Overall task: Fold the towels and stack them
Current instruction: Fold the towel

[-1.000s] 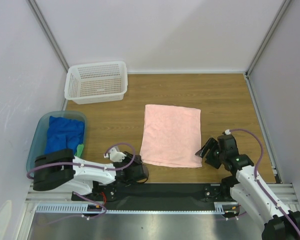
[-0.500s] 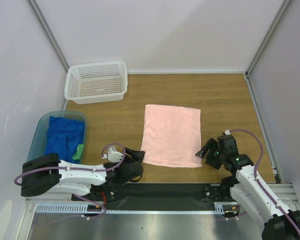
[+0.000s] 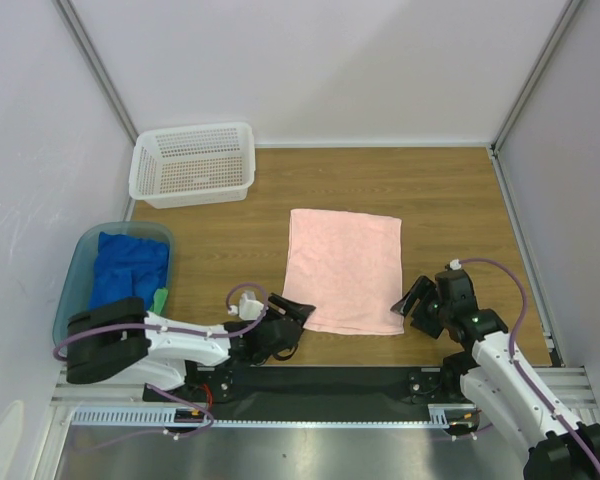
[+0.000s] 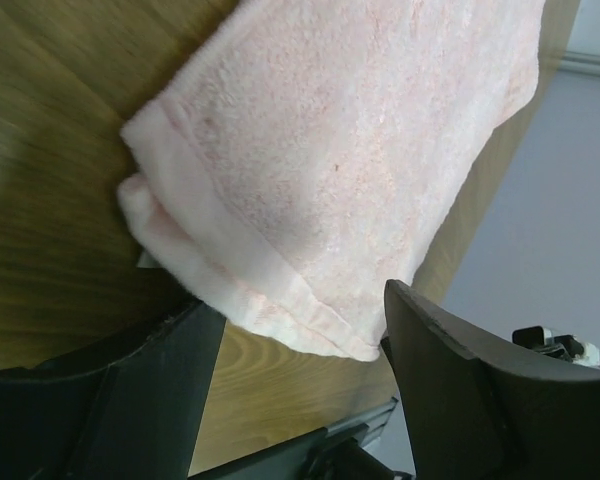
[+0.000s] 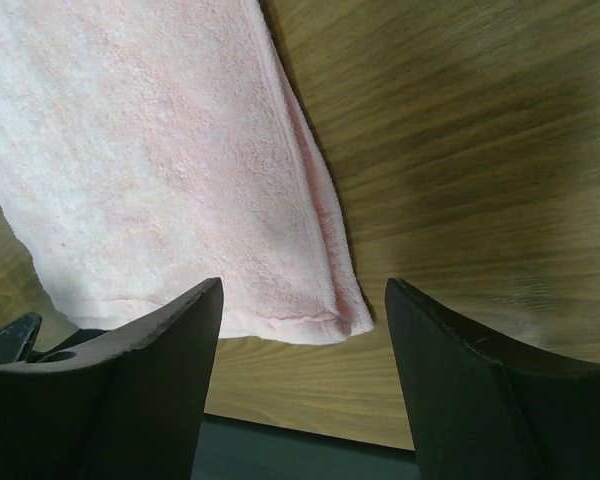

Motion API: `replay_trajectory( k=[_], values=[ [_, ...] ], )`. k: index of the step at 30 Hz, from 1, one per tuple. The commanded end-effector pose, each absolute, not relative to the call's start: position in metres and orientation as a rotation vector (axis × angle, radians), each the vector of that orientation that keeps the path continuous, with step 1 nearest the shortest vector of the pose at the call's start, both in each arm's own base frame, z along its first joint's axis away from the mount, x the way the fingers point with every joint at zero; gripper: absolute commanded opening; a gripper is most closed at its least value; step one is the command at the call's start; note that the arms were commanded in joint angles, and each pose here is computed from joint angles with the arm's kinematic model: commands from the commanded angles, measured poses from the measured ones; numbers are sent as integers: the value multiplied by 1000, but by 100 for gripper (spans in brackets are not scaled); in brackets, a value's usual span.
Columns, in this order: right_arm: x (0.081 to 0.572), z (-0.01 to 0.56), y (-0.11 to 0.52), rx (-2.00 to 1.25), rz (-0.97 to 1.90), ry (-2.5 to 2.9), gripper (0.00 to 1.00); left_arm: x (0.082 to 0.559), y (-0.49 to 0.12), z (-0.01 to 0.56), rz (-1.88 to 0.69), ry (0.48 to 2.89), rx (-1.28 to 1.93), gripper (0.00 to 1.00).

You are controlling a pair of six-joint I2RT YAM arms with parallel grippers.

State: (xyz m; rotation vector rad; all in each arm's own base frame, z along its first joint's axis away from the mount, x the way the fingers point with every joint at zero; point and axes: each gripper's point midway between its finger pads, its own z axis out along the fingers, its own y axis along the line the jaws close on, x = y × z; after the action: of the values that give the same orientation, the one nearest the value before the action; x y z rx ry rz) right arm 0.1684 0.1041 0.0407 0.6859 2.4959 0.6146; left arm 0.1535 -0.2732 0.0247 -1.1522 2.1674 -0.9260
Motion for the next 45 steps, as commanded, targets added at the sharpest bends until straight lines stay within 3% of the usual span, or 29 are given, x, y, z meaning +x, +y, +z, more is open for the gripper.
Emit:
replay_trajectory(
  k=[1,19,35,40,45],
  values=[
    [171,47,102,664,609,2469,72,119,-218,-50,-578,2327,-1324,74],
    [174,43,100,678,588,2476,72,122,-149,-62,-327,2132,-1474,63],
    [174,42,99,696,573,2485,72,121,-111,-61,-238,2031,-1517,60],
    [174,42,99,697,573,2481,72,122,-109,-62,-253,2013,-1522,50],
    [174,42,98,696,570,2482,72,123,-108,-62,-246,2003,-1523,49]
  ],
)
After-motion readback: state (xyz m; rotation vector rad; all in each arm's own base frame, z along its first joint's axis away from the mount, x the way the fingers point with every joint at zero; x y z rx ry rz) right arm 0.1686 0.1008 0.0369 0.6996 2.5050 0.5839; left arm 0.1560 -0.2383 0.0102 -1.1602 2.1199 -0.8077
